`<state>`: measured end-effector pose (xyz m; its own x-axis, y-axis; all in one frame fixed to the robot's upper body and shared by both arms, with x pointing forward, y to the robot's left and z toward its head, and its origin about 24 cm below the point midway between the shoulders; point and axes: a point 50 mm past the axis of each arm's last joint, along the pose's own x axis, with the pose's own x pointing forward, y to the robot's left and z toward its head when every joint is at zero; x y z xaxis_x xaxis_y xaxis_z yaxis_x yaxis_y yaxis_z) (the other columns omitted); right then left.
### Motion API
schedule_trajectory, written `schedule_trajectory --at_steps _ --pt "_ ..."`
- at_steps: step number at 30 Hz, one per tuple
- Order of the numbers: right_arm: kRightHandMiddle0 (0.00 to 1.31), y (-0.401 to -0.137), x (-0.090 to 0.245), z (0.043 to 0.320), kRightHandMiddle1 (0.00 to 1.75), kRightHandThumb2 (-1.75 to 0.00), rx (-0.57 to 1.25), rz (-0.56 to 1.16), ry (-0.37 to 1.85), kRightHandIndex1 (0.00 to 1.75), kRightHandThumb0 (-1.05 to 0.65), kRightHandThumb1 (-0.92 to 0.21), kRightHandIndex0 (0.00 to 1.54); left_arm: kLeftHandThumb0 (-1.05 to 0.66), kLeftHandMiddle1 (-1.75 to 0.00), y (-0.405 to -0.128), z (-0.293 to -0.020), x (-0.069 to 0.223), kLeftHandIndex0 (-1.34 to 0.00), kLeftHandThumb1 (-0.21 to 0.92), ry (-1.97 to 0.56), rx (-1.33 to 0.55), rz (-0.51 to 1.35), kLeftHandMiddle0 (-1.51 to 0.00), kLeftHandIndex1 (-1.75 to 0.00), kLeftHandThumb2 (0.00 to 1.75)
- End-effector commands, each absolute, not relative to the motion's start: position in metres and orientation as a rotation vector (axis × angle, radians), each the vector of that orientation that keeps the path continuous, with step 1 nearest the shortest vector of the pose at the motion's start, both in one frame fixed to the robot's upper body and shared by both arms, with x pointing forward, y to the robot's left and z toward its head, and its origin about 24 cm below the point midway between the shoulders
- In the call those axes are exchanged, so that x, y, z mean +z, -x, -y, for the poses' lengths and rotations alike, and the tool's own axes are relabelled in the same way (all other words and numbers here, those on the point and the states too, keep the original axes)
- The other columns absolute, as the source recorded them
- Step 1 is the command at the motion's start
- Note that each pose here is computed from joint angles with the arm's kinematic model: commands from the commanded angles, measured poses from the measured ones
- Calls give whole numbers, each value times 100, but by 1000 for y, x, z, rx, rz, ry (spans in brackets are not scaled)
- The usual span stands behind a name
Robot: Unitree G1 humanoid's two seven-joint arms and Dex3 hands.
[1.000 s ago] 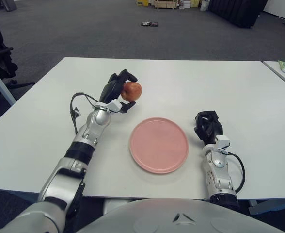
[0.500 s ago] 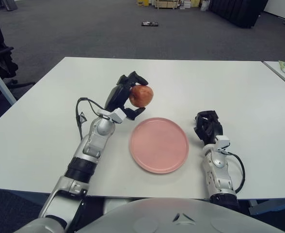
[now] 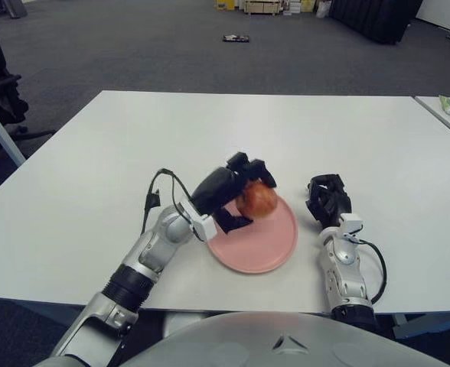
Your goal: Put the apple into the plate.
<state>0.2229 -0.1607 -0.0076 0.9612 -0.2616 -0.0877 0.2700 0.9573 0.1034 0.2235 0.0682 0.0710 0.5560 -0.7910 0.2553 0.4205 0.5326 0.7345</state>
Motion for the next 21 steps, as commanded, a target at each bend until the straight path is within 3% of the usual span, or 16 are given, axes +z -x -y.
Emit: schedule_trajectory --at_steps 1,21 --pt "26 -225 -8 161 175 -70 -269 -76 -119 125 -36 -80 52 -18 -175 -228 -69 70 -104 30 -734 -825 652 -128 -175 139" --pt "27 -224 -8 161 175 -71 -278 -75 -122 124 -36 -79 53 -19 -175 -227 -64 30 -97 33 -970 -1013 545 -122 -175 136"
